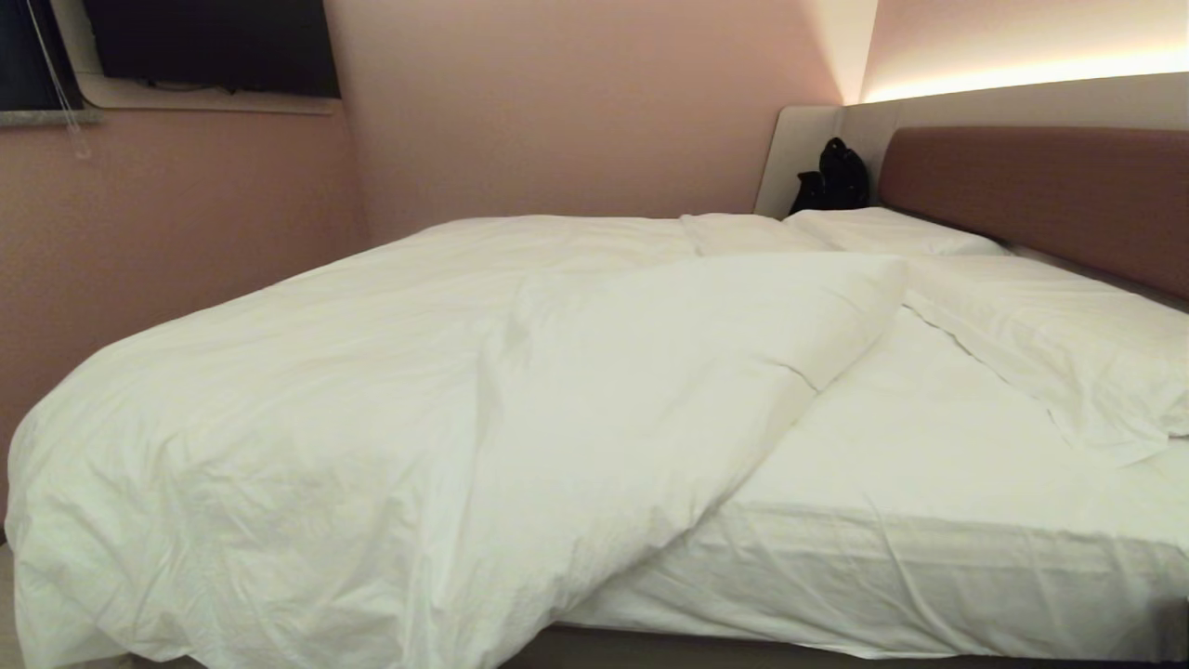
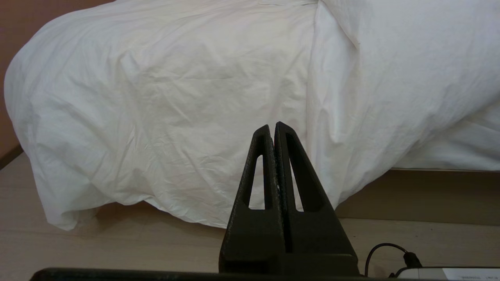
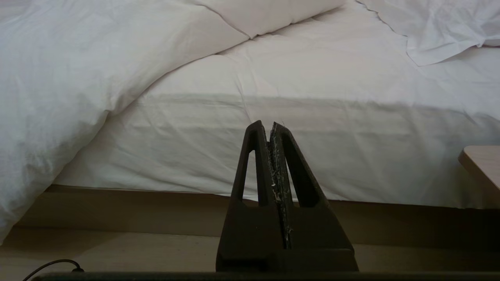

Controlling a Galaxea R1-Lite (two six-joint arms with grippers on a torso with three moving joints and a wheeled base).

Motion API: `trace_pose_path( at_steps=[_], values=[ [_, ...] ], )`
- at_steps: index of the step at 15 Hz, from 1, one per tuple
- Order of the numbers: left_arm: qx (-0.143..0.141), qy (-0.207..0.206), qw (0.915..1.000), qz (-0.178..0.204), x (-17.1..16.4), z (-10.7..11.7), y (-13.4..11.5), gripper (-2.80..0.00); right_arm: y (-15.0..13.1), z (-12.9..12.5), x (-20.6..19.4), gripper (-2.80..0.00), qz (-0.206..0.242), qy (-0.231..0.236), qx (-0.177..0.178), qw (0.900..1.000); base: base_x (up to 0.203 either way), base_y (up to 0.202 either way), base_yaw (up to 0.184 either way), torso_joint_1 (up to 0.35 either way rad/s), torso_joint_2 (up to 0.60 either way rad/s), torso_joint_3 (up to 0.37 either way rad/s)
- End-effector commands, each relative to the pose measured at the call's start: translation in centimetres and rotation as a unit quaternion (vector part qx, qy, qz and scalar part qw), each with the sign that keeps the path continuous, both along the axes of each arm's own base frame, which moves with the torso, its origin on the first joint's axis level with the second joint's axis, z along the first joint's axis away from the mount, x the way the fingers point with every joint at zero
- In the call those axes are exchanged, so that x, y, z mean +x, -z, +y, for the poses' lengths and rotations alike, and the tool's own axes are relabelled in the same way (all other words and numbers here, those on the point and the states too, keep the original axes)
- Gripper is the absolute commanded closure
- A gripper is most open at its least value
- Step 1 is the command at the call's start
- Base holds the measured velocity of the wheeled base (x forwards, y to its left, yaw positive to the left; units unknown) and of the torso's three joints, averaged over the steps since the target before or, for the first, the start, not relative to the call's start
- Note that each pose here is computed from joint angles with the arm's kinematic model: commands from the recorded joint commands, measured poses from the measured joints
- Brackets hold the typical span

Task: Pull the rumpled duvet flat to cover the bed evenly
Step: Hold the folded corner of the quilt

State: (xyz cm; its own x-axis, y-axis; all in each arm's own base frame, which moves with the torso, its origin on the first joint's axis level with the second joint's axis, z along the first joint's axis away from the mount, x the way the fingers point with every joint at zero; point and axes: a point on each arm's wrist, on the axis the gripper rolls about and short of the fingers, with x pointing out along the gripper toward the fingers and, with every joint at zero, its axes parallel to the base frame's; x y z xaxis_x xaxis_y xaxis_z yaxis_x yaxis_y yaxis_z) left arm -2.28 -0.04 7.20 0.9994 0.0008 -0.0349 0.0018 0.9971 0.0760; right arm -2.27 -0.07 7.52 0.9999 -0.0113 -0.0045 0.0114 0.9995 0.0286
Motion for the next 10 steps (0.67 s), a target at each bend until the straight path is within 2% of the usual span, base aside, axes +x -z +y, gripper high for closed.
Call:
trace_pose_path(
  at_steps=[1,10],
  values=[
    [0.000,0.000,1.0000,0.000,0.00,0.00,0.01,0.00,0.00,0.00,0.00,0.00,0.000,0.000,0.000,1.000,0.000,0.000,0.000,0.000,0.00,0.000],
    [0.000,0.000,1.0000,-0.001,0.00,0.00,-0.01,0.00,0.02,0.00,0.01,0.00,0.002,0.000,-0.003,1.000,0.000,0.000,0.000,0.000,0.00,0.000]
  ],
)
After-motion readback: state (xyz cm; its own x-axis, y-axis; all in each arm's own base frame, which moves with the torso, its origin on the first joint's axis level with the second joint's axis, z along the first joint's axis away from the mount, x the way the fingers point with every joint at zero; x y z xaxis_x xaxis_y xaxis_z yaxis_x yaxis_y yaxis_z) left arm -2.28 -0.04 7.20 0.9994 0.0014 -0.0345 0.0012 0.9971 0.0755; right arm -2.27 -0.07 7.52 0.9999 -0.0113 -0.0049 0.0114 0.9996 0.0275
